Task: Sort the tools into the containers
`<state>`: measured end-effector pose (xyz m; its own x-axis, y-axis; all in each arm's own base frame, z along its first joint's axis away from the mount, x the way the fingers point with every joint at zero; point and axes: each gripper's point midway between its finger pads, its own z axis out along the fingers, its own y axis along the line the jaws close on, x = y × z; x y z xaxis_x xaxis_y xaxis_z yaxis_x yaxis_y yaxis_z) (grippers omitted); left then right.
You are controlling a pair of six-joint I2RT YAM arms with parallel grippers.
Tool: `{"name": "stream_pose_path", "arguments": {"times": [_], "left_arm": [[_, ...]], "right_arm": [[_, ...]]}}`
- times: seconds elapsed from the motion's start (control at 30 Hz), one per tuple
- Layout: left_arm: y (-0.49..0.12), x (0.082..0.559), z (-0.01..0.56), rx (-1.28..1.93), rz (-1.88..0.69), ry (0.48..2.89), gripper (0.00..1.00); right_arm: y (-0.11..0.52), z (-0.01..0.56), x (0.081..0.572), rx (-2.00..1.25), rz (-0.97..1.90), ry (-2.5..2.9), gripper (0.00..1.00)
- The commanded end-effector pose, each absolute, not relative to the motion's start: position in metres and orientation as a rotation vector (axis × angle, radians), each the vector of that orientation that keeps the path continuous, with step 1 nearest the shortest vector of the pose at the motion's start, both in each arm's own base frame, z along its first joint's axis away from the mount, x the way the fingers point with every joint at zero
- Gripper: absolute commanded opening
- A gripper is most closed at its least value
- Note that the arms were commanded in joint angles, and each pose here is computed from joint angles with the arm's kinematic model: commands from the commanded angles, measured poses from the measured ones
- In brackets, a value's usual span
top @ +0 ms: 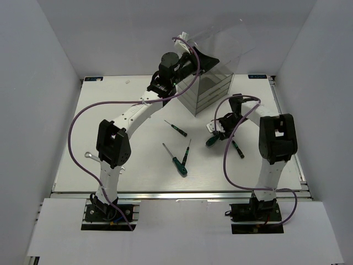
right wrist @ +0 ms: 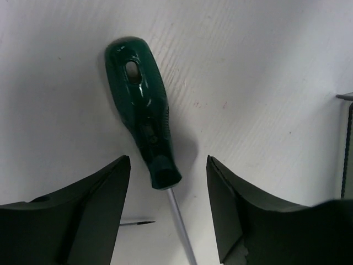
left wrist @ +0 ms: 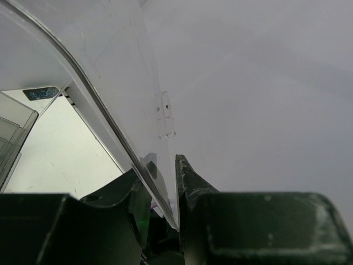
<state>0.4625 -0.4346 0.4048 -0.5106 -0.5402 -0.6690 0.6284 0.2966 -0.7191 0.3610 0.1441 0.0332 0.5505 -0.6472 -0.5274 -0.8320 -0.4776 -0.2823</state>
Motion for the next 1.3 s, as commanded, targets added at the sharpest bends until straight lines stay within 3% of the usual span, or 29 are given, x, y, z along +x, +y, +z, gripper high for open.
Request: {"name": "stream_pose_path", "arguments": {"times": [0.0,0.33,0.43,0.5,0.6,0.83,1.0,1.27], "left_arm": [[-0.423,0.446,0.454,0.111,-1.469,1.418,0.32],[-0.422,0.444,0.454,0.102,-1.489,1.414,0.32],[-0.422,0.443,0.452,0.101,-1.494,1.413,0.32],[-0.422,0.443,0.453,0.103,-1.495,1.412,0.32],[-0.422,0.442,0.452,0.103,-1.497,1.412,0.32],[-0.419,0.443,0.453,0.099,-1.491,1.413,0.32],[-0.416,0.444,0.456,0.095,-1.485,1.406,0.32],[-0.417,0.444,0.462,0.098,-1.505,1.384,0.32]], "right_arm": [[0.147,0.033,0.369,-2.368,0.444,1.12,0.62],[0.131,0.008,0.347,-2.533,0.525,1.138,0.53],[0.123,0.004,0.344,-2.573,0.553,1.191,0.43],[0.118,0.003,0.345,-2.583,0.543,1.241,0.29],[0.117,0.002,0.349,-2.54,0.527,1.32,0.16],[0.126,0.033,0.399,-2.214,0.326,1.531,0.0],[0.109,0.097,0.447,-1.925,0.079,1.575,0.0],[0.095,0.188,0.483,-1.552,-0.173,1.519,0.0]]}}
